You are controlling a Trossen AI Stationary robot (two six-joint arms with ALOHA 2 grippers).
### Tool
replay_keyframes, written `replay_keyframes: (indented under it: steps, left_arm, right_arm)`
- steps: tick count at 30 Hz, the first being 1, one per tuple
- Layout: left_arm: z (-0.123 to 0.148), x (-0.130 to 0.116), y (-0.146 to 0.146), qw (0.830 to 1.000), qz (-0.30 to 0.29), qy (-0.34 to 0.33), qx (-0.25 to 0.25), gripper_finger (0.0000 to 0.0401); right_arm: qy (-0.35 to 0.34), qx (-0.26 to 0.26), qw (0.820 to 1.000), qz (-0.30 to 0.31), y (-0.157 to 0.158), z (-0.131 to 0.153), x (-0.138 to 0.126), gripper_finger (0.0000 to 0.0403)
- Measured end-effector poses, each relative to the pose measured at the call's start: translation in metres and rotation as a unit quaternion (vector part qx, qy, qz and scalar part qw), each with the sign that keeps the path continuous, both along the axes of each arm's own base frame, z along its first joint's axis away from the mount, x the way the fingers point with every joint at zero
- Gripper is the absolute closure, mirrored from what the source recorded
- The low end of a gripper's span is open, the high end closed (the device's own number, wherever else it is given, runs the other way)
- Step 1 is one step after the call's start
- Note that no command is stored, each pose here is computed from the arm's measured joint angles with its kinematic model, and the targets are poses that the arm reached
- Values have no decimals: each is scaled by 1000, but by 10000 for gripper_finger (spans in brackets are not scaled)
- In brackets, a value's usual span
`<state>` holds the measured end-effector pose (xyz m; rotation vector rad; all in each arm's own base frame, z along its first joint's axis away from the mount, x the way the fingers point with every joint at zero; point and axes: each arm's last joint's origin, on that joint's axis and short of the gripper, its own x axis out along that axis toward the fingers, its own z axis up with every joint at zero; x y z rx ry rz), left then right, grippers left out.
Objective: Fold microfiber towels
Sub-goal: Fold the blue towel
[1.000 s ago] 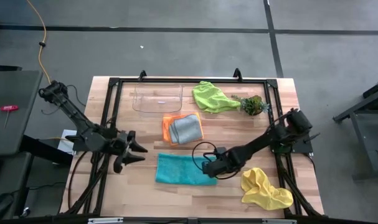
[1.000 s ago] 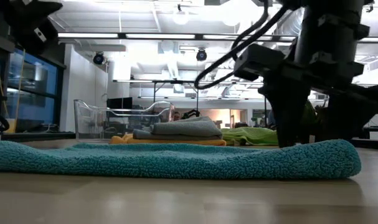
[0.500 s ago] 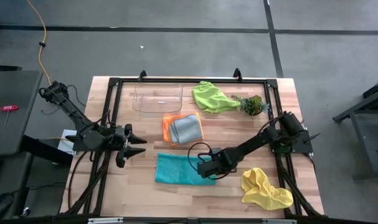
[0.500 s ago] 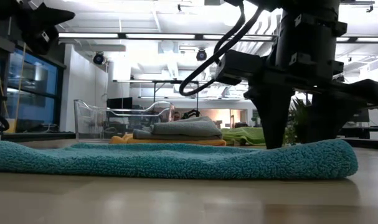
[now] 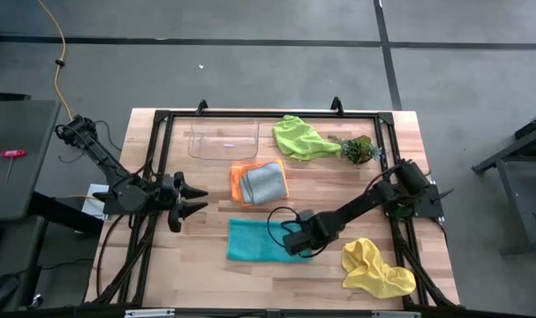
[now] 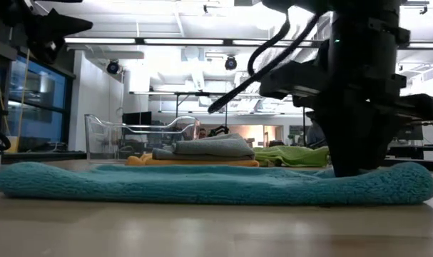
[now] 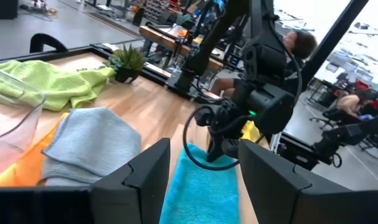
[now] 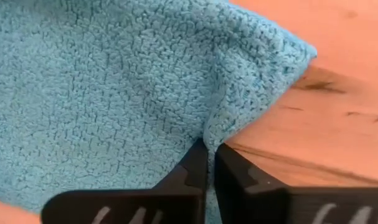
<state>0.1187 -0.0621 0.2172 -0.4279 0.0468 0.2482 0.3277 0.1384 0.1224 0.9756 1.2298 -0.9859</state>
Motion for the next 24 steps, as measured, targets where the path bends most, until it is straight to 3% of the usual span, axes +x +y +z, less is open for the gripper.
replay_keyframes:
  steps: [4,7,12,16,24]
  left_arm:
    - [0,0,0,1000,2,-3,-11,220]
    - [0,0,0,1000,4,-5,-18,220]
    - [0,0,0,1000,8,-5,-18,220]
    - [1,0,1,1000,18,-9,-19,220]
    - [2,0,2,998,44,-21,-34,220]
  right_arm:
    - [21,-51,998,-5,-6,2,-27,401]
    - [27,-61,998,-19,-9,6,-56,402]
    - [75,-51,995,-45,-22,20,-114,402]
    - [63,-47,995,-57,-34,38,-146,403]
    - [-66,-68,994,-58,-44,73,-153,403]
